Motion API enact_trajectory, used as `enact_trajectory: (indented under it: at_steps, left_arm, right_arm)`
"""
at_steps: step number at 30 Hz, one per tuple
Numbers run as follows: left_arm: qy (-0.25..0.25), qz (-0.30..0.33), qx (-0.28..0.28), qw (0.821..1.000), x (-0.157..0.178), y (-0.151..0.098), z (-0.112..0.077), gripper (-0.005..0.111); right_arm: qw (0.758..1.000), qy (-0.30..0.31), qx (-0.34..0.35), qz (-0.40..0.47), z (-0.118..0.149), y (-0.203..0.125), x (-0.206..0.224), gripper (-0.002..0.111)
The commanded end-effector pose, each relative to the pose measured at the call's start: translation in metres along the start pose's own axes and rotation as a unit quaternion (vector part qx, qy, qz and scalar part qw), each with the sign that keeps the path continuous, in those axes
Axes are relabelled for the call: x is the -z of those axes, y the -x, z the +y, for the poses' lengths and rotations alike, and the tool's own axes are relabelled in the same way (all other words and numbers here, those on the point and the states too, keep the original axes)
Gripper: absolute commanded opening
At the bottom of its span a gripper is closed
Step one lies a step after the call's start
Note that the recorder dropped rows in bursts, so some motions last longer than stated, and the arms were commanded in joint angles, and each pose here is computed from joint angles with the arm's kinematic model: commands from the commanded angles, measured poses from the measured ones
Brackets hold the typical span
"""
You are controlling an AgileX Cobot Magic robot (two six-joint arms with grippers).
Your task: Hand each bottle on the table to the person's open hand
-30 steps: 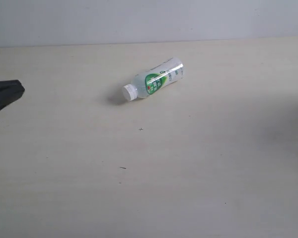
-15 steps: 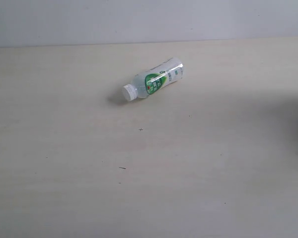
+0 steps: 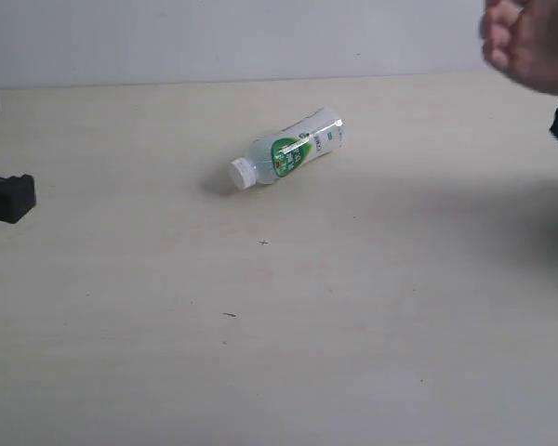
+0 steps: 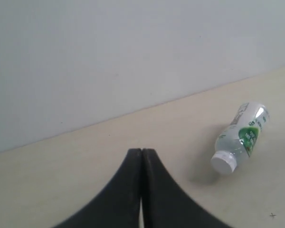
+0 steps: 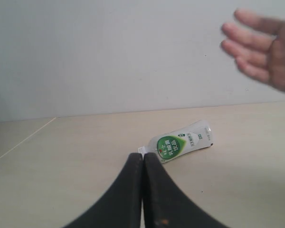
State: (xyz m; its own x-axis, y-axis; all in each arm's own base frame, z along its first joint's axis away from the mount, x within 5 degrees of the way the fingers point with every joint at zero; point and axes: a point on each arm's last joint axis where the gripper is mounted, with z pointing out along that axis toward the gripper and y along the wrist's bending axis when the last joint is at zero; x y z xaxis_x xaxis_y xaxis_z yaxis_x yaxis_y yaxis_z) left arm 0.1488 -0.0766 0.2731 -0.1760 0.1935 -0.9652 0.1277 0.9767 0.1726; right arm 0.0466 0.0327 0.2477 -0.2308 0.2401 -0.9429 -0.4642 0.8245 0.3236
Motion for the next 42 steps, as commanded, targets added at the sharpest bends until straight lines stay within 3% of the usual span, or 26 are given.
enact_trajectory:
  at_steps: [1, 5, 8, 14, 21, 27, 32, 39, 42]
  left_arm:
    - [-0.027, -0.023, 0.025, 0.999, 0.018, -0.016, 0.012, 0.0]
    - [-0.019, -0.071, 0.068, 0.995, 0.042, -0.029, 0.035, 0.0]
    - [-0.058, -0.131, 0.096, 0.985, 0.064, -0.029, 0.047, 0.0]
    - [-0.144, -0.182, 0.033, 0.972, 0.082, -0.034, 0.042, 0.0]
    - [-0.273, -0.23, -0.027, 0.934, 0.103, -0.043, 0.025, 0.0]
    - [-0.25, -0.249, 0.022, 0.935, 0.108, -0.043, 0.036, 0.0]
    - [-0.254, -0.242, 0.018, 0.936, 0.106, -0.047, 0.033, 0.0]
    - [-0.275, -0.189, 0.008, 0.943, 0.094, -0.08, 0.02, 0.0]
    - [-0.282, -0.185, 0.005, 0.941, 0.094, -0.083, 0.018, 0.0]
  right_arm:
    - [1.0, -0.002, 0.001, -0.009, 0.0, 0.001, 0.0, 0.0]
    - [1.0, -0.002, 0.001, -0.009, 0.0, 0.001, 0.0, 0.0]
    - [1.0, -0.002, 0.001, -0.009, 0.0, 0.001, 0.0, 0.0]
    - [1.0, -0.002, 0.001, -0.009, 0.0, 0.001, 0.0, 0.0]
    - [1.0, -0.002, 0.001, -0.009, 0.0, 0.001, 0.0, 0.0]
    - [1.0, -0.002, 0.001, -0.009, 0.0, 0.001, 0.0, 0.0]
    - [1.0, -0.002, 0.001, -0.009, 0.0, 0.001, 0.0, 0.0]
    - [1.0, -0.002, 0.001, -0.009, 0.0, 0.001, 0.0, 0.0]
    - [1.0, -0.002, 0.001, -0.009, 0.0, 0.001, 0.0, 0.0]
